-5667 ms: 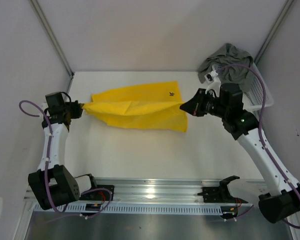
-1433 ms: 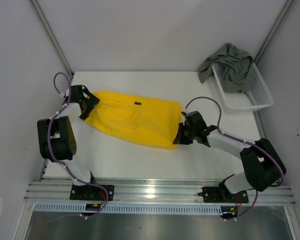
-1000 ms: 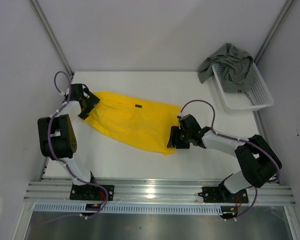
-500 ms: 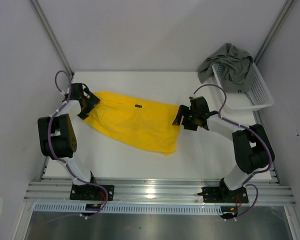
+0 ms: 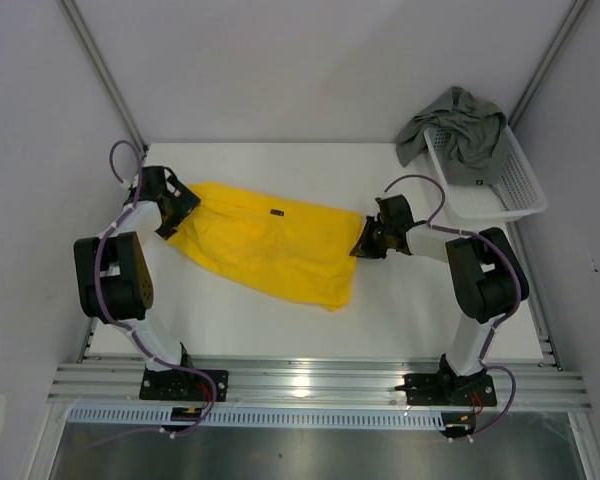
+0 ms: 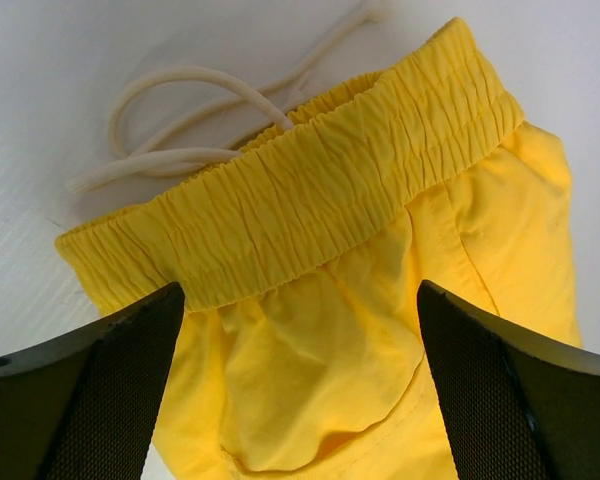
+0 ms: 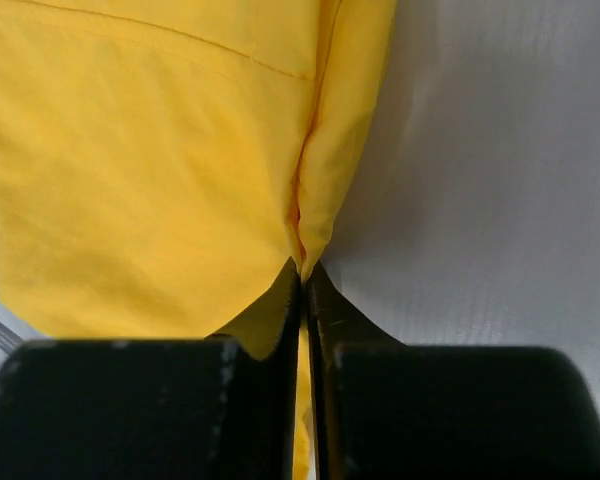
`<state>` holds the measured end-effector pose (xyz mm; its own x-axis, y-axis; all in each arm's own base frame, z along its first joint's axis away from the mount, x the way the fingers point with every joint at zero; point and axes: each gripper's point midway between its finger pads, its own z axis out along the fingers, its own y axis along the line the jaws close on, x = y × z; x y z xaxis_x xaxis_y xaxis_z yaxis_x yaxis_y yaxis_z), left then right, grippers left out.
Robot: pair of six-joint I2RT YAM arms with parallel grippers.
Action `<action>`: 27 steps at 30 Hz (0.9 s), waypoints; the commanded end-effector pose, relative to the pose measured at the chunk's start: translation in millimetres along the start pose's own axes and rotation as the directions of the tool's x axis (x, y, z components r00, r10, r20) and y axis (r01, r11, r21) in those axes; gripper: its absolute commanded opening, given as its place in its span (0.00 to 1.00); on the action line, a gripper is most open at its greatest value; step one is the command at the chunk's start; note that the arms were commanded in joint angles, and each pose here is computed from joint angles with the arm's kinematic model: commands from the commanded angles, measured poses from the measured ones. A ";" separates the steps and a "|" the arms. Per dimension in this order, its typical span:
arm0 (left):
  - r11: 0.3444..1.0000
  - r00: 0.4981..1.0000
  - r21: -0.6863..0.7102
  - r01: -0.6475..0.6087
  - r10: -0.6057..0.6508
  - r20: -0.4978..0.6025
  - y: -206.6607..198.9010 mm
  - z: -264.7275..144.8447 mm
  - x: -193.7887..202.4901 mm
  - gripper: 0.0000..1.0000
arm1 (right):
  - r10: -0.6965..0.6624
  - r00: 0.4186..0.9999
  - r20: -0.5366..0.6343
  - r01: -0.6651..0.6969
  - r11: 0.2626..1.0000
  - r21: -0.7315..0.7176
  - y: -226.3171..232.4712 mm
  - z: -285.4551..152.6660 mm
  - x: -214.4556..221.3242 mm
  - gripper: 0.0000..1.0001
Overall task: Fold and stack the shorts
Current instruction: Fold the shorts
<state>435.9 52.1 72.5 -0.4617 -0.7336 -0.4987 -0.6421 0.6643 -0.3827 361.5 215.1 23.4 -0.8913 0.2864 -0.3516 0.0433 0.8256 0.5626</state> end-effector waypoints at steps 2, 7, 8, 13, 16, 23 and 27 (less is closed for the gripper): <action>1.000 1.000 0.016 -0.016 0.016 0.011 -5.5 -23.9 4.5 0.99 | -0.009 0.998 0.058 0.006 0.998 0.056 -13.1 -14.9 -34.1 0.00; 0.999 1.000 0.034 0.014 -0.014 -0.004 3.1 -45.8 39.2 0.99 | 0.037 0.988 0.153 -0.061 0.986 0.158 -51.0 -37.9 -72.1 0.00; 0.996 0.999 0.082 0.033 -0.035 0.018 -4.7 -59.8 35.7 0.99 | 0.037 0.985 0.167 -0.065 0.984 0.169 -53.5 -39.3 -78.4 0.07; 0.988 0.999 0.149 0.043 -0.041 -0.013 -9.1 -87.5 45.8 0.99 | 0.017 0.976 0.215 -0.063 0.976 0.208 -50.0 -44.3 -105.6 0.66; 0.987 0.999 0.162 0.016 -0.021 0.026 -16.5 -100.3 30.1 0.99 | -0.023 0.966 0.258 -0.032 0.978 0.205 -33.6 -61.4 -114.2 0.83; 0.975 0.999 0.219 -0.044 0.043 0.009 -23.4 -72.0 16.8 0.99 | -0.192 0.957 0.219 0.178 0.981 0.082 57.5 -67.6 -82.0 0.78; 0.964 0.997 0.254 -0.074 0.067 0.037 -32.8 -48.2 6.2 0.99 | -0.254 0.953 0.167 0.269 0.960 -0.072 119.0 -48.8 -51.2 0.65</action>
<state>395.6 18.5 105.6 -0.4809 -0.7251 -0.4929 -0.5322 0.6882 -0.4932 394.2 233.0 117.5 -0.8004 0.1912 -0.5681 -0.1041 0.8890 0.4459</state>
